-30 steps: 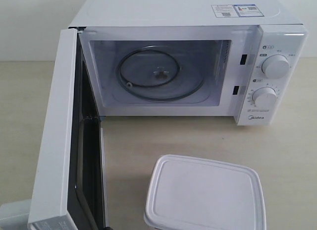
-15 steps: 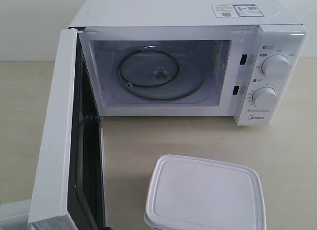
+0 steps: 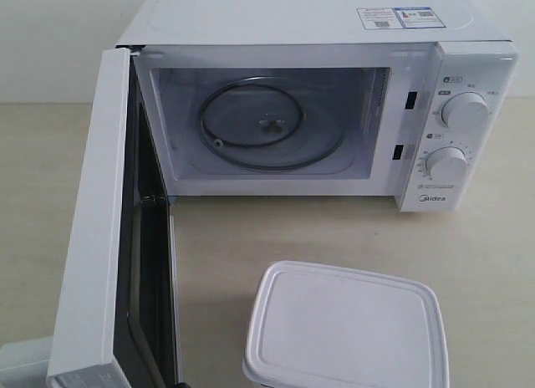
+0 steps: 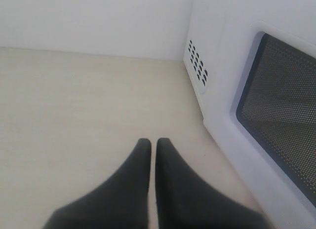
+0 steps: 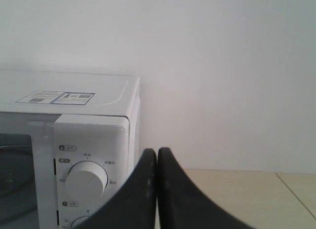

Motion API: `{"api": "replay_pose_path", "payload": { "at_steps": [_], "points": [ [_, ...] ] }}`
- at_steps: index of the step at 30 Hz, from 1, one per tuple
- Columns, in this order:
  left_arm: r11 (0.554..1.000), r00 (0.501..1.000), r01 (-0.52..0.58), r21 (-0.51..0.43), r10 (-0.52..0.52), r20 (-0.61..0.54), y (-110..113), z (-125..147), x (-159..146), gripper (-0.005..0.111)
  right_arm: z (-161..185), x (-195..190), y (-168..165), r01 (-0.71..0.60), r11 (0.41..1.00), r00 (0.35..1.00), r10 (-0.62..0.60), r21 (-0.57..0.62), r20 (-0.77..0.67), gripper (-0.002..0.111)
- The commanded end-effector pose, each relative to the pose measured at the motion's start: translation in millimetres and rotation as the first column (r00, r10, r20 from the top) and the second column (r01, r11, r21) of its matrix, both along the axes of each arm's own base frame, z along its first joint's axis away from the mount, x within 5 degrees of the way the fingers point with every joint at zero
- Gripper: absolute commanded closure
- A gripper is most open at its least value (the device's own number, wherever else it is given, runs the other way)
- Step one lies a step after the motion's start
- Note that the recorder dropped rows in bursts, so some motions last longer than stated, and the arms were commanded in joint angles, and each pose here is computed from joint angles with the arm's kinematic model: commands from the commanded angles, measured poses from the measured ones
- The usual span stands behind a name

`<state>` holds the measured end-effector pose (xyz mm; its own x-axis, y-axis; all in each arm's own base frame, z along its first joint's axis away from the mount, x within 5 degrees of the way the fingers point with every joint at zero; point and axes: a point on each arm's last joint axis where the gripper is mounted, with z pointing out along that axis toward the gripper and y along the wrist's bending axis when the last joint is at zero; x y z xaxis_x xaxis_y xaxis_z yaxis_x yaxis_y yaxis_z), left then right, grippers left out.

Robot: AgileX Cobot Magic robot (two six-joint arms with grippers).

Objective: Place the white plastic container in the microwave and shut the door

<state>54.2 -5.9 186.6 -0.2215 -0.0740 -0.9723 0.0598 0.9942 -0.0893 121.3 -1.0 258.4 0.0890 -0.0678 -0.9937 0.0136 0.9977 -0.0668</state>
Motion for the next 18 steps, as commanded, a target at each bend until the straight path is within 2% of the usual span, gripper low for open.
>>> {"api": "replay_pose_path", "payload": {
  "at_steps": [1, 5, 8, 18],
  "points": [
    [1.0, 1.0, -0.003, 0.004, 0.003, 0.001, 0.3, -0.9, -0.1, 0.102, 2.9, 0.2, 0.4, -0.005, 1.0, 1.0, 0.005, 0.005, 0.023, 0.109],
    [1.0, 1.0, -0.003, 0.004, 0.003, 0.001, 0.3, -0.9, -0.1, 0.102, 3.9, 0.1, 0.4, -0.01, 0.999, 0.999, 0.008, 0.045, 0.034, 0.109],
    [1.0, 1.0, -0.003, 0.004, 0.003, 0.001, 0.3, -0.9, -0.1, 0.102, 4.8, 0.0, 0.5, -0.025, 0.988, 0.999, 0.018, 0.153, 0.047, 0.109],
    [1.0, 1.0, -0.003, 0.004, 0.003, 0.001, 0.3, -0.9, -0.1, 0.102, 4.7, 0.0, 0.3, -0.028, 0.981, 0.999, 0.019, 0.19, 0.046, 0.109]
  ]
}}
